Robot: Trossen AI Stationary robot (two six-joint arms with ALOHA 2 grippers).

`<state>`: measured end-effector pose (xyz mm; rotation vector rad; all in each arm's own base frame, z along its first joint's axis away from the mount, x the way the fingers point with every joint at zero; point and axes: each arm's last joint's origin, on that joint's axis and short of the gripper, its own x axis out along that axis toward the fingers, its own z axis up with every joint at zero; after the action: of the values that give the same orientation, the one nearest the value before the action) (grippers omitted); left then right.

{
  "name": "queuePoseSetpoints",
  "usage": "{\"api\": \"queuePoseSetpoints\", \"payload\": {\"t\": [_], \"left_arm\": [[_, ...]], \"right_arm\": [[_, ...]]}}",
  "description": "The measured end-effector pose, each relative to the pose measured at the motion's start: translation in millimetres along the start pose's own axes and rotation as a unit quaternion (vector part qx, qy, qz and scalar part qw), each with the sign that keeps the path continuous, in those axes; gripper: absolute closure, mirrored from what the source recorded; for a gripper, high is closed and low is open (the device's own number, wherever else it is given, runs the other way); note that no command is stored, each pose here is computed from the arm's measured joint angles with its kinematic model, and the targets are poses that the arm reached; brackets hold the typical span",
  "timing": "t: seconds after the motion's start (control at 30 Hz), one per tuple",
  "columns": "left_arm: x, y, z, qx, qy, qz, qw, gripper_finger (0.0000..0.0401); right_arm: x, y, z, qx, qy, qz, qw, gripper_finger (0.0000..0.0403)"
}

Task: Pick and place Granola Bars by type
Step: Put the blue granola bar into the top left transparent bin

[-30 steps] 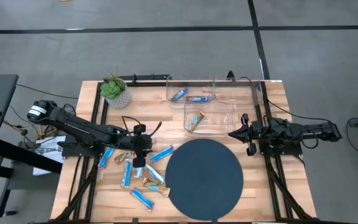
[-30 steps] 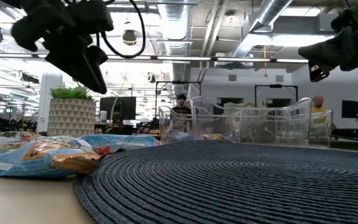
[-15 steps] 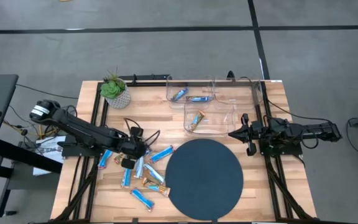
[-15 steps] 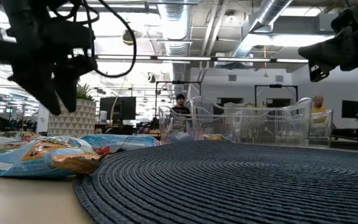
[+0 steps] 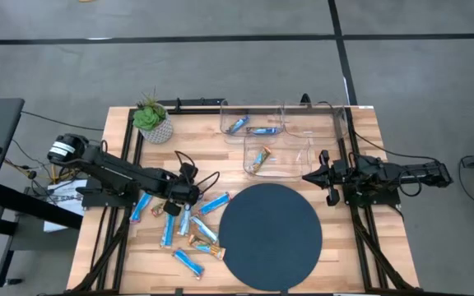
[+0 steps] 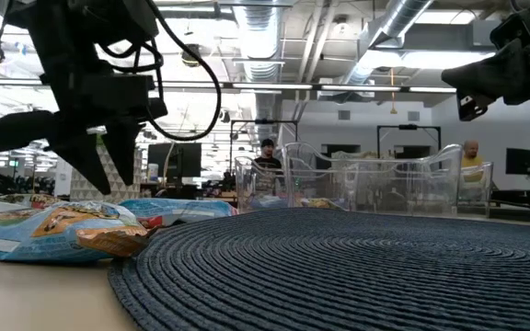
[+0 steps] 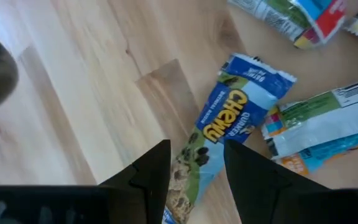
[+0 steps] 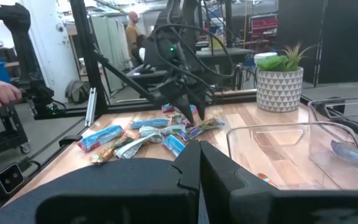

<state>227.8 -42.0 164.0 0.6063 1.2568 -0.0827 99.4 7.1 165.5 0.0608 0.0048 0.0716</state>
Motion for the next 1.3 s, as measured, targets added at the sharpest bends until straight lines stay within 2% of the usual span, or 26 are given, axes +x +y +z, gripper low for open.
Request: {"api": "queuePoseSetpoints", "payload": {"t": [0.33, 0.53, 0.9, 1.03, 1.2, 1.3], "left_arm": [[2.3, 3.1, -1.8, -0.01, -0.001, -0.031, 0.999, 0.0257], [17.3, -0.6, -0.4, 0.008, 0.024, -0.041, 0.999, 0.0257], [32.7, -1.2, 5.6, 0.027, 0.026, -0.035, 0.999, 0.026], [32.0, 0.2, 9.0, 0.016, 0.02, -0.034, 0.999, 0.0289], [25.6, 8.6, 26.2, -0.012, -0.031, -0.016, 0.999, 0.0349], [21.7, 14.8, 36.2, -0.012, -0.059, 0.015, 0.998, 0.038]], "right_arm": [[0.0, 0.0, 0.0, 0.0, 0.0, 0.0, 1.0, 0.0403], [0.0, 0.0, 0.1, 0.0, -0.001, 0.0, 1.0, 0.0403], [0.0, 0.0, 0.1, 0.0, 0.0, 0.0, 1.0, 0.0403], [0.0, 0.0, 0.1, 0.0, 0.0, 0.0, 1.0, 0.0403], [0.0, 0.0, 0.1, 0.0, 0.0, 0.0, 1.0, 0.0403], [0.0, 0.0, 0.0, 0.0, 0.0, 0.0, 1.0, 0.0403]]}}
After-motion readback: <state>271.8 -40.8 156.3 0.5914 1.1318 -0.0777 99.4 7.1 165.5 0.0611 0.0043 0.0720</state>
